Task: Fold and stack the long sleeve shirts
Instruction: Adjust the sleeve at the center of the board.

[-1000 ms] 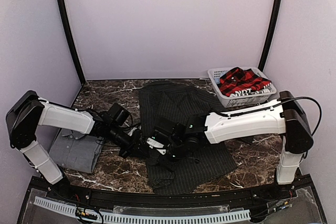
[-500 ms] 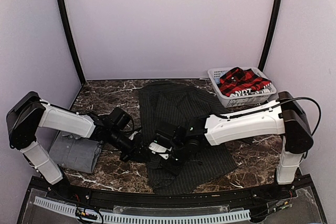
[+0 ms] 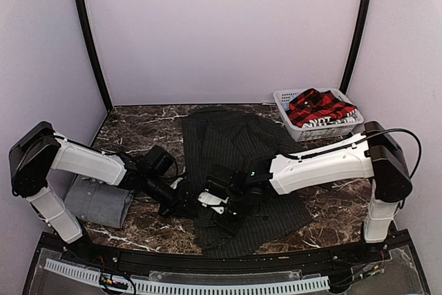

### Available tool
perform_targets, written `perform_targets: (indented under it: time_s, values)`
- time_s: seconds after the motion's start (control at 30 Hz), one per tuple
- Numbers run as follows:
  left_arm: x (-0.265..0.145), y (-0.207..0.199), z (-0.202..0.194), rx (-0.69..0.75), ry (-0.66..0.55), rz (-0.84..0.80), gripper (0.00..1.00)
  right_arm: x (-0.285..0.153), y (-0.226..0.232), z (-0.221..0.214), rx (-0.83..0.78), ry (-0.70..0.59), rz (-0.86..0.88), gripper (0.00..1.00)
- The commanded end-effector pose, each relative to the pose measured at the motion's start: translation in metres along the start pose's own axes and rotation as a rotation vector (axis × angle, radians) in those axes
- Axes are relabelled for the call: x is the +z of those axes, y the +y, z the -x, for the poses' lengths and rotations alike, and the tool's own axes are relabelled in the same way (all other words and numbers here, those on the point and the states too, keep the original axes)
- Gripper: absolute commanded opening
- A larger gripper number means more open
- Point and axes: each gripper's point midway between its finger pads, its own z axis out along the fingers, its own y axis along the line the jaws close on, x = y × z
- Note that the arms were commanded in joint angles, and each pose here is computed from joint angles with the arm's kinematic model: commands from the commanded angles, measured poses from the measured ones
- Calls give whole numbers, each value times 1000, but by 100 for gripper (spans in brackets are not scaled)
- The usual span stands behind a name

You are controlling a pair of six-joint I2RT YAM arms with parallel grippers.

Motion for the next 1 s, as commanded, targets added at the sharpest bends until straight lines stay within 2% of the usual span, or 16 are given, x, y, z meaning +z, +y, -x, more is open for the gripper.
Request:
perform_targets:
  time_s: [0.0,0.27,0.53,0.6,0.73,0.87,0.97]
  values:
    - [-3,-2,-6,16,-8,-3,0,-9,5,3,5,-32,23,0]
    - [-10,-7,-8,34,-25,10,0,-20,7,4,-1,-44,30,0]
    - [-3,7,-12,33,-5,32,8,0,15,-7,16,-26,90,1]
    - [-5,9,-13,48,-9,47,13,-1,15,-7,23,-31,96,10]
    - [-20,12,-7,91,-71,77,28,-25,12,8,36,-109,107,39]
    - [-39,14,14,103,-161,78,35,-58,-9,28,90,-206,111,53]
    - [-52,11,39,125,-232,88,37,-75,-36,40,175,-287,76,56]
